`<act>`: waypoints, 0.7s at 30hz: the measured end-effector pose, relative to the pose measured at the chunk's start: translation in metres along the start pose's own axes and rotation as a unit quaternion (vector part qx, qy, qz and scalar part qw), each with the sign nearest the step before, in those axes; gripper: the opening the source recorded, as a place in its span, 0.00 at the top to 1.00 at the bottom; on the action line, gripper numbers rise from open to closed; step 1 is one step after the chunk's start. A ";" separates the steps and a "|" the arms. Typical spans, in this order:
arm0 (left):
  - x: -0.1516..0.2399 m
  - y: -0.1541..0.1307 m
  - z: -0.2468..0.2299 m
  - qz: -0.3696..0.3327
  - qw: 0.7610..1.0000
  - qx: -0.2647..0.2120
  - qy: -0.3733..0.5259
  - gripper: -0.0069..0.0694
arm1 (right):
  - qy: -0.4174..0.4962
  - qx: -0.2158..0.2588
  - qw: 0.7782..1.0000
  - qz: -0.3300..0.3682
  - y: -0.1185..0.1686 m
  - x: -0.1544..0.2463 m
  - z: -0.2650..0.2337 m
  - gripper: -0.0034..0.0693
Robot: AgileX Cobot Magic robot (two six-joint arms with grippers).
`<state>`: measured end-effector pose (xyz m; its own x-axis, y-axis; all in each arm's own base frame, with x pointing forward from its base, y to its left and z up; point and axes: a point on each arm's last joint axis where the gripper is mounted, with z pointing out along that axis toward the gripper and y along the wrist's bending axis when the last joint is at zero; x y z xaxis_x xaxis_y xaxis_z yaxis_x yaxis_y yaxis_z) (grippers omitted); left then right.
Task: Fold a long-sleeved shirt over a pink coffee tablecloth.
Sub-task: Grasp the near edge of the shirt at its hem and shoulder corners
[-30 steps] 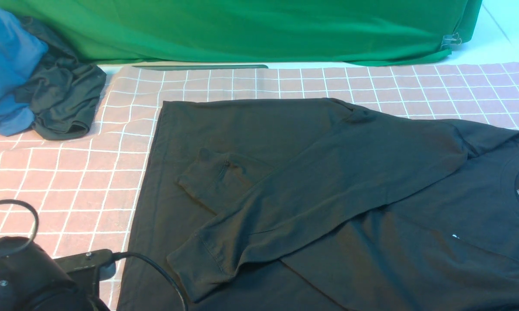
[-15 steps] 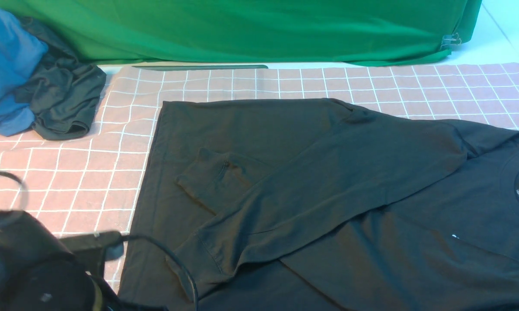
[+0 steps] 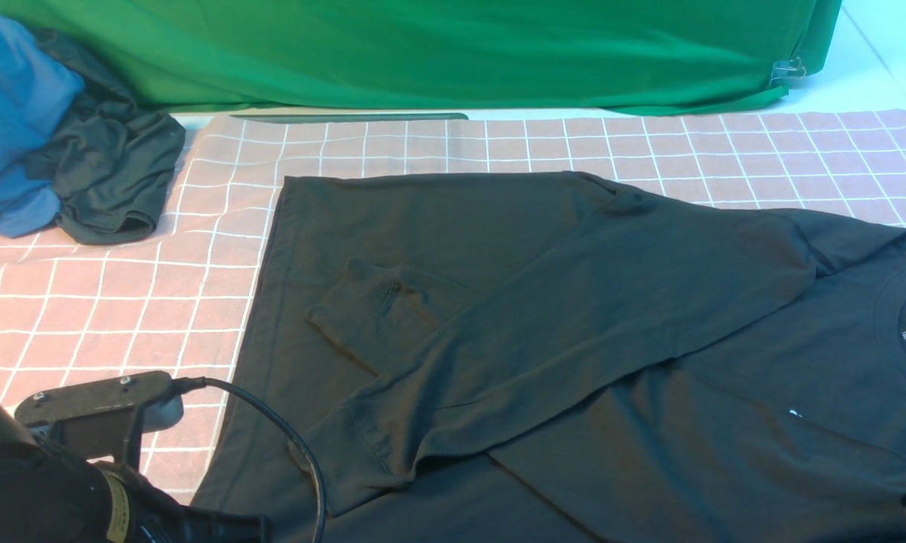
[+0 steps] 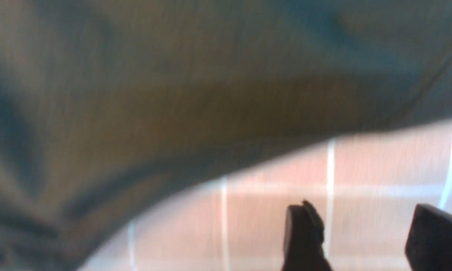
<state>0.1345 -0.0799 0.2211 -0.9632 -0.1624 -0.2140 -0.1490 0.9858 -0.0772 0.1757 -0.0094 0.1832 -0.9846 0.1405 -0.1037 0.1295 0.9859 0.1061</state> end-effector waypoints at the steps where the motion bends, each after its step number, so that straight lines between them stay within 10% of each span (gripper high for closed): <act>1: 0.000 0.000 0.000 0.001 1.000 -0.001 -0.002 0.85 | -0.006 0.001 1.000 0.005 0.000 -0.003 0.003 0.38; 15: -0.002 0.000 0.000 0.007 1.000 0.001 -0.012 0.85 | -0.048 -0.007 0.998 0.048 -0.002 -0.028 0.031 0.39; 21: -0.002 0.000 0.000 0.007 1.000 0.003 -0.013 0.85 | -0.037 -0.003 0.999 0.038 -0.003 -0.032 0.036 0.59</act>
<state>0.1368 -0.0800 0.2216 -0.9592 -0.1498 -0.2397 -0.1345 0.9878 -0.0791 0.2106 -0.0138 0.1502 -0.9609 0.2205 -0.1676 0.2018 0.9718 0.1220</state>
